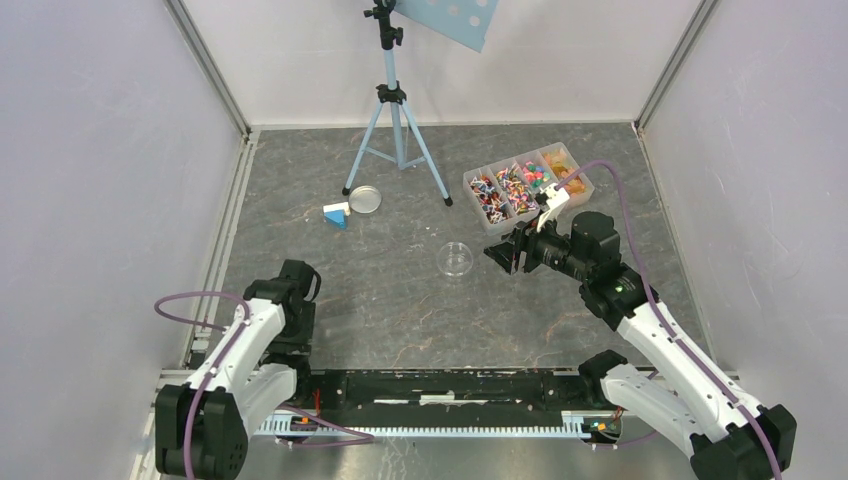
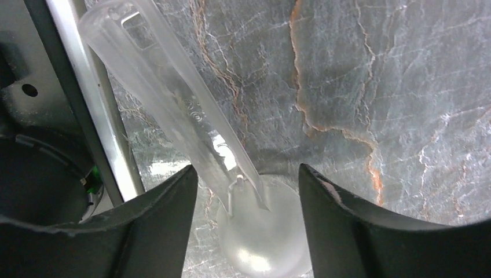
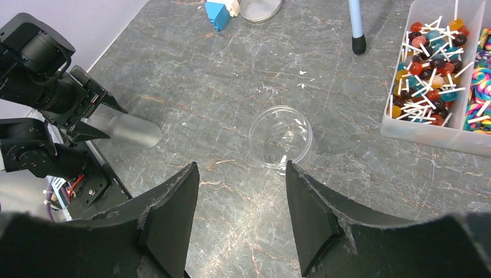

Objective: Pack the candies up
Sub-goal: Pick up the spatula from the center of the board.

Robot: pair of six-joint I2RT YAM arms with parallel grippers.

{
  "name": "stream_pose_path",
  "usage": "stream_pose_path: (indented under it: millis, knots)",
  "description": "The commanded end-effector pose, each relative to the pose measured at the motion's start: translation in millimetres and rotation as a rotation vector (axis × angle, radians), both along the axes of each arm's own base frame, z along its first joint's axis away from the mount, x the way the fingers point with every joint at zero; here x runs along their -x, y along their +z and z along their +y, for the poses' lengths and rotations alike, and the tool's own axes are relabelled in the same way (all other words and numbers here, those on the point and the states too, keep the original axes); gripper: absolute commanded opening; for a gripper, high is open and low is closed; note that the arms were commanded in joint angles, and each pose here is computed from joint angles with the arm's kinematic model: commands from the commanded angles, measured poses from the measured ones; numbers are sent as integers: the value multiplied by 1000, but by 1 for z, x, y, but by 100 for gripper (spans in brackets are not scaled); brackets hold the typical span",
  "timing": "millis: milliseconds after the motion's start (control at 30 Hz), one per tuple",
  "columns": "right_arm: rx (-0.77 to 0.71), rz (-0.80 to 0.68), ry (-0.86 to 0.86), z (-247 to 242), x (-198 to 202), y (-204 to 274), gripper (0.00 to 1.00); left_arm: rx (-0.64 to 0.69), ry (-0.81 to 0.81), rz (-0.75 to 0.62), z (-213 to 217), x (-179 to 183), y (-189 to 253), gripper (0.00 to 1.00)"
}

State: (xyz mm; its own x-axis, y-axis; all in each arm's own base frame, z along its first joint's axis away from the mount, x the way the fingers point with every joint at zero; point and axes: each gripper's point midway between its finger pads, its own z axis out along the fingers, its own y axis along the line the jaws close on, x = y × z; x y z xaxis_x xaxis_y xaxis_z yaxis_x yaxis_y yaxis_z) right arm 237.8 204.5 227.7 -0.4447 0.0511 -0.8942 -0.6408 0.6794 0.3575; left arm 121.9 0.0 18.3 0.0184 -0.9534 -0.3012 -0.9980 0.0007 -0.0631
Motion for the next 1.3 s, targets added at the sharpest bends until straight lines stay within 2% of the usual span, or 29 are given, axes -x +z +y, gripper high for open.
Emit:
stream_pose_path:
  millis: [0, 67, 233, 367, 467, 567, 667, 767, 867, 933, 1033, 1100, 1167, 1267]
  knots:
    - [-29, -45, 0, 2, -2, 17, 63, -9, 95, -64, 4, -10, -5, 66]
    - [-28, -40, 1, 2, -2, 15, 63, -12, 85, -73, 4, -13, -4, 58]
    - [-25, -39, -1, 2, -3, 13, 65, -52, 5, -122, 9, -28, 13, 28]
    - [-32, -29, 11, 5, -3, 10, 66, -95, -128, -236, 11, -54, 47, 16]
    - [-74, -35, 44, 12, 0, 16, 71, -97, -274, -390, 3, -82, 79, 15]
    - [-146, -76, 107, 24, 6, 30, 78, -73, -522, -648, -25, -117, 122, 15]
    - [-228, -144, 209, 42, 20, 46, 80, -29, -772, -1005, -67, -142, 184, 15]
    - [-302, -183, 304, 62, 36, 62, 81, 38, -1016, -1346, -112, -138, 244, 15]
    - [-367, -217, 393, 81, 52, 80, 81, 65, -1251, -1620, -146, -116, 297, 17]
    - [-392, -239, 408, 88, 52, 91, 81, 103, -1387, -1748, -163, -96, 317, 17]
    - [-400, -292, 399, 94, 42, 108, 77, 172, -1519, -1780, -180, -80, 322, 11]
    - [-328, -425, 421, 97, 34, 115, 71, 257, -1580, -1758, -190, -74, 319, 9]
    - [-240, -578, 410, 95, 25, 113, 70, 350, -1640, -1741, -201, -65, 315, 7]
    - [-172, -770, 371, 91, 13, 121, 75, 478, -1729, -1707, -222, -48, 305, 5]
